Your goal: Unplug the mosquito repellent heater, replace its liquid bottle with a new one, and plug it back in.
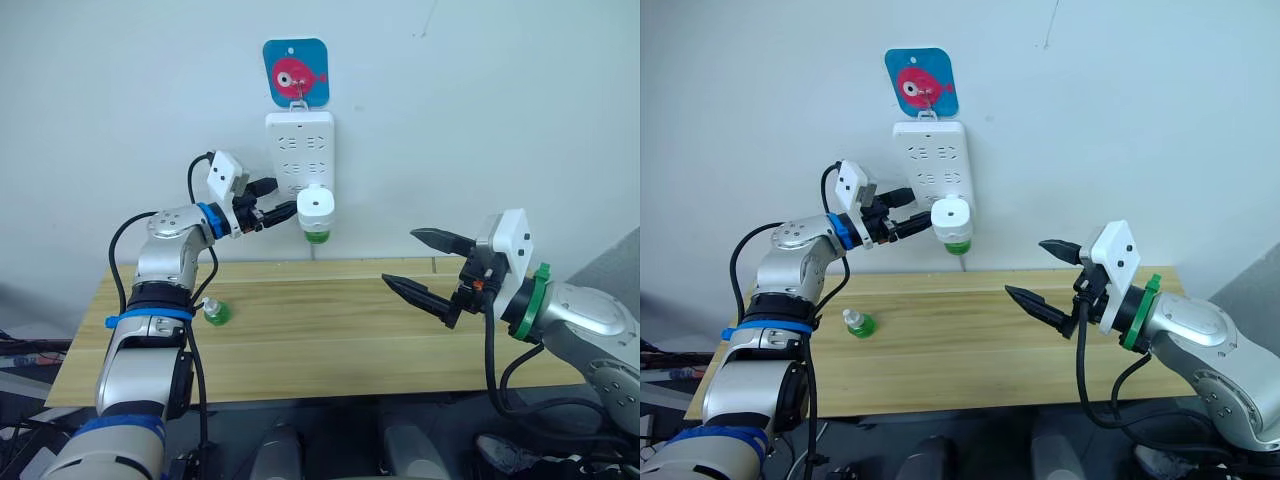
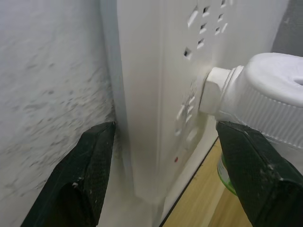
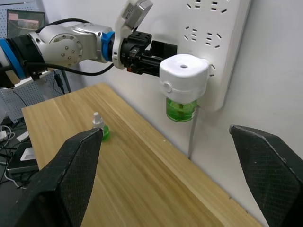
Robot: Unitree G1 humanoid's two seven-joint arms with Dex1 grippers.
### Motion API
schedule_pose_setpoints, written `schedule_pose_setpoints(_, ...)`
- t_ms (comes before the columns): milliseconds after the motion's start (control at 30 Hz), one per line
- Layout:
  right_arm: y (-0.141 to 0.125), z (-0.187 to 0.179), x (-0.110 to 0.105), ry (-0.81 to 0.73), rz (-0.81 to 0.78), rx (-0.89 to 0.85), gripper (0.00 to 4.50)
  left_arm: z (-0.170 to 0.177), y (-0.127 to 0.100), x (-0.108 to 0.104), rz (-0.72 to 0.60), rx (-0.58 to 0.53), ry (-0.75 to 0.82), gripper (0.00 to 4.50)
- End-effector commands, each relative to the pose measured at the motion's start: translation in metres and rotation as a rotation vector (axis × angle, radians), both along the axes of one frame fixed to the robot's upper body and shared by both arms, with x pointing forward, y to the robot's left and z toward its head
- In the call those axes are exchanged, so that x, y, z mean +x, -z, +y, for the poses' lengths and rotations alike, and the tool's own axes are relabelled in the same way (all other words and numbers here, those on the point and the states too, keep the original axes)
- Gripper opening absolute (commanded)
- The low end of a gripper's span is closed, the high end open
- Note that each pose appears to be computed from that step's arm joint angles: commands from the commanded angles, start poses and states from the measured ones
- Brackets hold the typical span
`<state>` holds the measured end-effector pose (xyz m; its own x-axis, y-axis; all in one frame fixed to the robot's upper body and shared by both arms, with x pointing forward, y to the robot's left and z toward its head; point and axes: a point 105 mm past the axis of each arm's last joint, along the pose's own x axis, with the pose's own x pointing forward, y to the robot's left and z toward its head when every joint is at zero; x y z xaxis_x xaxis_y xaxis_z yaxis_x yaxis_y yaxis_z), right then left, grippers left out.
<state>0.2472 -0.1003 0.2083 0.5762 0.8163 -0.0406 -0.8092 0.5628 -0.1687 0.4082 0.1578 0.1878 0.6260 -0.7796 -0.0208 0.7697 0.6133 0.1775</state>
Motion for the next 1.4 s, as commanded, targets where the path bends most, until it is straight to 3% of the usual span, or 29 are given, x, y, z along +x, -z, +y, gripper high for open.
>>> schedule_pose_setpoints(33, -0.009, 0.001, -0.006, -0.008, -0.058, 0.006, 4.50, -0.007, -0.022, 0.000, -0.071, 0.010, 0.039, 3.61)
schedule_pose_setpoints(167, -0.009, 0.002, -0.007, -0.015, -0.057, 0.007, 4.50, -0.012, -0.028, -0.004, -0.070, -0.002, 0.091, 3.61)
schedule_pose_setpoints(267, -0.011, 0.004, -0.008, -0.022, -0.058, 0.013, 4.50, -0.015, -0.032, -0.008, -0.071, -0.011, 0.117, 3.01)
schedule_pose_setpoints(433, -0.016, 0.009, -0.006, 0.001, -0.067, 0.034, 4.50, -0.020, -0.032, -0.012, -0.048, -0.018, 0.152, 1.43)
schedule_pose_setpoints(467, -0.016, 0.010, -0.004, 0.024, -0.064, 0.031, 4.50, -0.021, -0.032, -0.013, -0.049, -0.014, 0.155, 1.30)
schedule_pose_setpoints(600, -0.020, 0.020, 0.001, 0.061, -0.075, 0.036, 4.50, -0.023, -0.031, -0.014, -0.050, -0.012, 0.151, 1.30)
schedule_pose_setpoints(733, -0.020, 0.030, 0.022, 0.239, -0.132, 0.027, 4.50, -0.025, -0.029, -0.015, -0.049, -0.013, 0.151, 1.30)
schedule_pose_setpoints(933, -0.018, 0.057, 0.036, 0.332, -0.129, 0.076, 4.50, -0.026, -0.024, -0.018, -0.045, -0.005, 0.145, 1.30)
schedule_pose_setpoints(1400, -0.018, 0.077, 0.069, 0.395, -0.120, 0.120, 4.50, -0.026, -0.027, -0.020, -0.059, -0.015, 0.138, 1.30)
